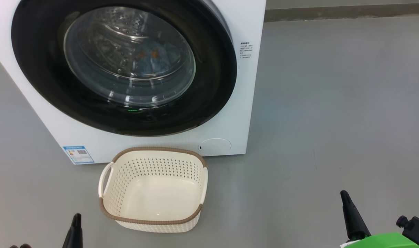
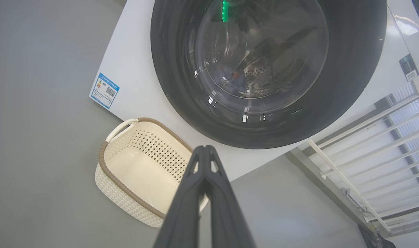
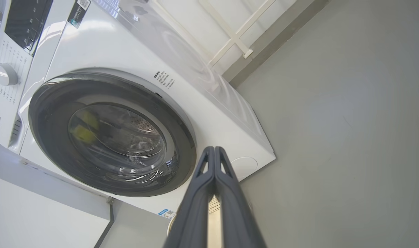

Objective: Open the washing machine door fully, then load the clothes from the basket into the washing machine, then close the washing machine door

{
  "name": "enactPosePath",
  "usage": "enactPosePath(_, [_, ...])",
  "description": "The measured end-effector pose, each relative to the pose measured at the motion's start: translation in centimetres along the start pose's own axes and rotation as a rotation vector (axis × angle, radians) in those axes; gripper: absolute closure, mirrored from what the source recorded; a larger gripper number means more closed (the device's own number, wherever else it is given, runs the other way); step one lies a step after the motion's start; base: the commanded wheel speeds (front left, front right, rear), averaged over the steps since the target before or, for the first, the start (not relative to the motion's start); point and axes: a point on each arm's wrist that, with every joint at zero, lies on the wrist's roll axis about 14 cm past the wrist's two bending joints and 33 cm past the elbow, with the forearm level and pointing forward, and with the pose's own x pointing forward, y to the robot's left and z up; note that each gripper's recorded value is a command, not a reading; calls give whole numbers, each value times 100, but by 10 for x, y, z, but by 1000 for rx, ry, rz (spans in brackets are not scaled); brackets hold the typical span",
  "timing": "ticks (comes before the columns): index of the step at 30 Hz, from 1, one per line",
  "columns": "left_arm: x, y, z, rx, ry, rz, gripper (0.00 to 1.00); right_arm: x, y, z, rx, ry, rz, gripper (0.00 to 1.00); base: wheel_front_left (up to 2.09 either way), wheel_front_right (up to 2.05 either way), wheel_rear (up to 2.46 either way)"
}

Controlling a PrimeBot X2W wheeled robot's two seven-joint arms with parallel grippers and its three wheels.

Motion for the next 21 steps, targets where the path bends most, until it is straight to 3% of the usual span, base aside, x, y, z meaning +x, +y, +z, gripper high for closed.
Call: enactPosePath(21, [11,-5,-4,-237,27,2,100,4,-6,1,236,14,-29,100,0,0,0])
